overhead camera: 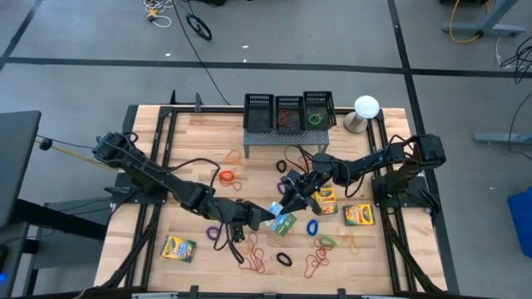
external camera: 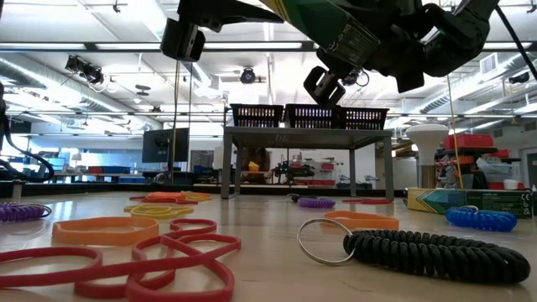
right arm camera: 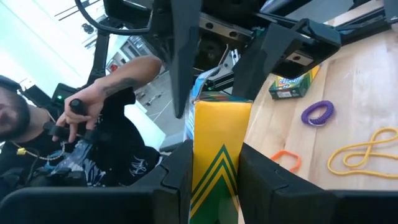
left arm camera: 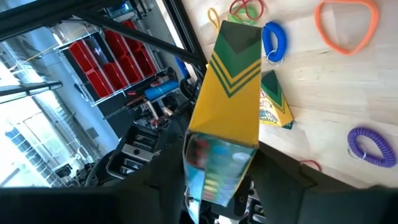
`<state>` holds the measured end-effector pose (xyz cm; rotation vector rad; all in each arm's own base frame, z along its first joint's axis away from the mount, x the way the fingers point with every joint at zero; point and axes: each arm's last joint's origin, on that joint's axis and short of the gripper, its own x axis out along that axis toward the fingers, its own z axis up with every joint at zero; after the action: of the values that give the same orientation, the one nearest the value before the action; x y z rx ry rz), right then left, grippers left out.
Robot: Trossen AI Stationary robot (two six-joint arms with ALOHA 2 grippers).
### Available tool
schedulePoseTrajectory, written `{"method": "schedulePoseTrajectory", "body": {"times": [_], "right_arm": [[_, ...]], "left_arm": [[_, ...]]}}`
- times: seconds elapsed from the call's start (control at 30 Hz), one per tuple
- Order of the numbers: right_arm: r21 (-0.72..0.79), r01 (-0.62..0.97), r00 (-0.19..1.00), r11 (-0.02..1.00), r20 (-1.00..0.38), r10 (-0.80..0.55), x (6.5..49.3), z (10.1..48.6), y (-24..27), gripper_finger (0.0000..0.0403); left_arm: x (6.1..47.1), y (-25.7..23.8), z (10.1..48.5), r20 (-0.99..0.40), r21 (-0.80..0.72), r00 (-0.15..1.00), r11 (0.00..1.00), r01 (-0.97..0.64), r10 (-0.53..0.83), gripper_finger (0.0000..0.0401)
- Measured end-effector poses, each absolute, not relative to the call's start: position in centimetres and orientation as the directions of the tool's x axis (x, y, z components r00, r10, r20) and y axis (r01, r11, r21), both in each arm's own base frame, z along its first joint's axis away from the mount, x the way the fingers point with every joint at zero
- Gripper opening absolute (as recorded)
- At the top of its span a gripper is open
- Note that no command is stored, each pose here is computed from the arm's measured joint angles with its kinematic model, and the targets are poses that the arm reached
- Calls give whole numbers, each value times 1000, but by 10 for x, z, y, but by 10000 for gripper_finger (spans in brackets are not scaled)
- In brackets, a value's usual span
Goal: Sort rubber bands into baskets
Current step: Put the crayon box into the left black basket on the shelf
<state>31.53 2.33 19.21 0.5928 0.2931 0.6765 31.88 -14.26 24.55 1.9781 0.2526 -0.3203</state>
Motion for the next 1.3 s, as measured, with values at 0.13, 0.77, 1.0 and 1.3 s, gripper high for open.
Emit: {"method": "schedulePoseTrajectory", "body": {"times": [0.13, 0.77, 1.0, 1.3], "right_arm": [[595, -491, 759, 637, -68, 648, 316, 192, 24, 102], [513, -355, 862, 782, -145, 486, 311, 197, 8, 254], [413, -230, 929, 881, -178, 325, 300, 215, 1, 267], [258, -136, 938, 957, -276, 208, 264, 246, 12, 292]], "left_arm": [[319, -143, 245, -338, 853, 940, -411, 321, 33, 129], [309, -142, 241, -327, 886, 887, -221, 407, 325, 110], [306, -142, 239, -344, 885, 867, -184, 427, 360, 109], [304, -142, 236, -369, 888, 856, -134, 440, 362, 109]]}}
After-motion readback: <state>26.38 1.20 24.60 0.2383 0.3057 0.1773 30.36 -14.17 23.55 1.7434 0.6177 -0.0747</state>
